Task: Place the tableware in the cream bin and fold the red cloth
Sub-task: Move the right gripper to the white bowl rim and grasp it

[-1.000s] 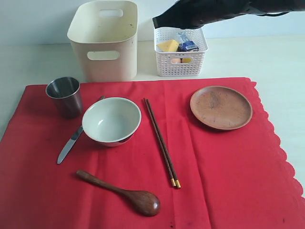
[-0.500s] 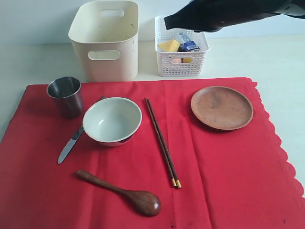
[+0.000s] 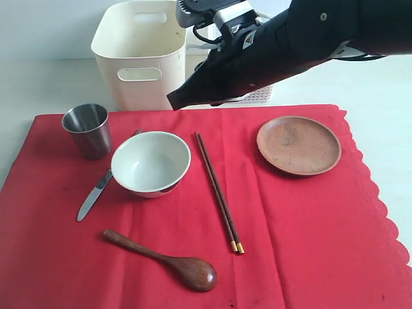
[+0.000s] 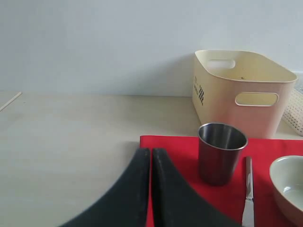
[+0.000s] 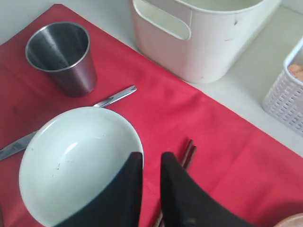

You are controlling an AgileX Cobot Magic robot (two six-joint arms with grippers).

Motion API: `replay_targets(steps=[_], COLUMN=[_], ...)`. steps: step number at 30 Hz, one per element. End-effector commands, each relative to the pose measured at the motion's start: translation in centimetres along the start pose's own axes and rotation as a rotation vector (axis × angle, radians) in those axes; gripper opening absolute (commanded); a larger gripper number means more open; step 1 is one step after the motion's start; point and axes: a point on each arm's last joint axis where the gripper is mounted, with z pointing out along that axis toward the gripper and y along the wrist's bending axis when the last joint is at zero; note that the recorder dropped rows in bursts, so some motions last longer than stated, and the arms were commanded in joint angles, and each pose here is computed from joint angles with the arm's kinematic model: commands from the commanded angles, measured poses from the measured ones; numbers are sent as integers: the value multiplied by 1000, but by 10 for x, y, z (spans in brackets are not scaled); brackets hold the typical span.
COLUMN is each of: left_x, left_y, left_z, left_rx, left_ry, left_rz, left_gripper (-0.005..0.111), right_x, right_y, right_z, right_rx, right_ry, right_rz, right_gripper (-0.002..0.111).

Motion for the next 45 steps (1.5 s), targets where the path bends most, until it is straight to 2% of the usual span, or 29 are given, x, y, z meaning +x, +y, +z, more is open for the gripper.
replay_targets(steps=[1,4,13,17,30,45], left_x=[-1,-1,-1,-1,-1,-1], left_y=[0,0,0,0,0,0], left_z=[-1,-1,-1,-1,-1,-1], left_rx=[-1,-1,-1,-1,-1,-1], left_ry=[-7,-7,-7,-7,-7,-7], left_rz=[-7,-7,-7,-7,-7,-7], left_gripper=[4,4,4,4,4,4], right_x=[1,4,6,6,8,19], right_y=[1,4,26,27,52,53], right_z=[0,0,1,1,1,11], right_rx=[-2,-15,-60,-61,-112,-115], right_ry=[7,43,48,44,48,136], right_rz=[-4,-20,-130,-136,-185,-229], right_gripper=[32,48,65,71,72,72])
